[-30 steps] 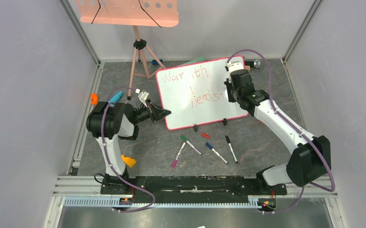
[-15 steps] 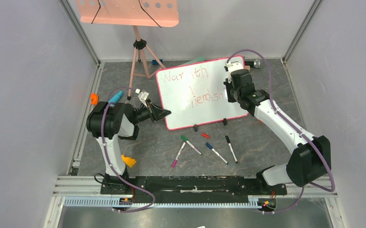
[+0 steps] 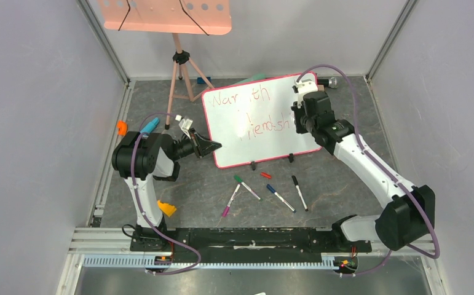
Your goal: Write a sentence on the whiteboard
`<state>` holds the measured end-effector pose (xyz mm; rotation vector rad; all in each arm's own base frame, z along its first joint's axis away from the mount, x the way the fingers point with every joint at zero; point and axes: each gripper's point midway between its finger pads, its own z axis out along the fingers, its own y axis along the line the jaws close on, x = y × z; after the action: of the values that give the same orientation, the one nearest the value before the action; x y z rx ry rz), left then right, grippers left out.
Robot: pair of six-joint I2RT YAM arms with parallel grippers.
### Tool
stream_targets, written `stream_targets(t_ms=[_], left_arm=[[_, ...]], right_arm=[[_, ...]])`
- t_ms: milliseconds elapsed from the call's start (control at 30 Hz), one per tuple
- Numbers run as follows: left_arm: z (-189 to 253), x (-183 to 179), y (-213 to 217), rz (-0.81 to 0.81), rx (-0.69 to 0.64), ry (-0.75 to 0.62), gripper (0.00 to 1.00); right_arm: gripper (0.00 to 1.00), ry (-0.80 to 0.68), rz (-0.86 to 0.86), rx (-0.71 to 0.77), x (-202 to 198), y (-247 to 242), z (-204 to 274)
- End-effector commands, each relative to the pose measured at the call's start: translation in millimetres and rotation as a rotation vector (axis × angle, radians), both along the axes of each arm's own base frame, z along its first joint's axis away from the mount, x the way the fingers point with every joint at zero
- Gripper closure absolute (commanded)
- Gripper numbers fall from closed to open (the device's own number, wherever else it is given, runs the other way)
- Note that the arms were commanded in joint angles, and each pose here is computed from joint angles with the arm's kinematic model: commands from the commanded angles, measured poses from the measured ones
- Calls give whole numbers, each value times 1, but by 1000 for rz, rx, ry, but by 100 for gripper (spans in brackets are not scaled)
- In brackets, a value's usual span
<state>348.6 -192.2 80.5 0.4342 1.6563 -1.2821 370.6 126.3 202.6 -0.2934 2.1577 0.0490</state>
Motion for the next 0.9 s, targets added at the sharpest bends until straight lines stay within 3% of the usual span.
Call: stream_targets(t_ms=[0,867], left_arm=[[-5,29,17,137,53,-108,97],[-5,28,17,135,52,-107,97]], right_arm=[[100,-20,-5,6,-4,-4,3],[100,16,-36,-48,10,-8,-12]])
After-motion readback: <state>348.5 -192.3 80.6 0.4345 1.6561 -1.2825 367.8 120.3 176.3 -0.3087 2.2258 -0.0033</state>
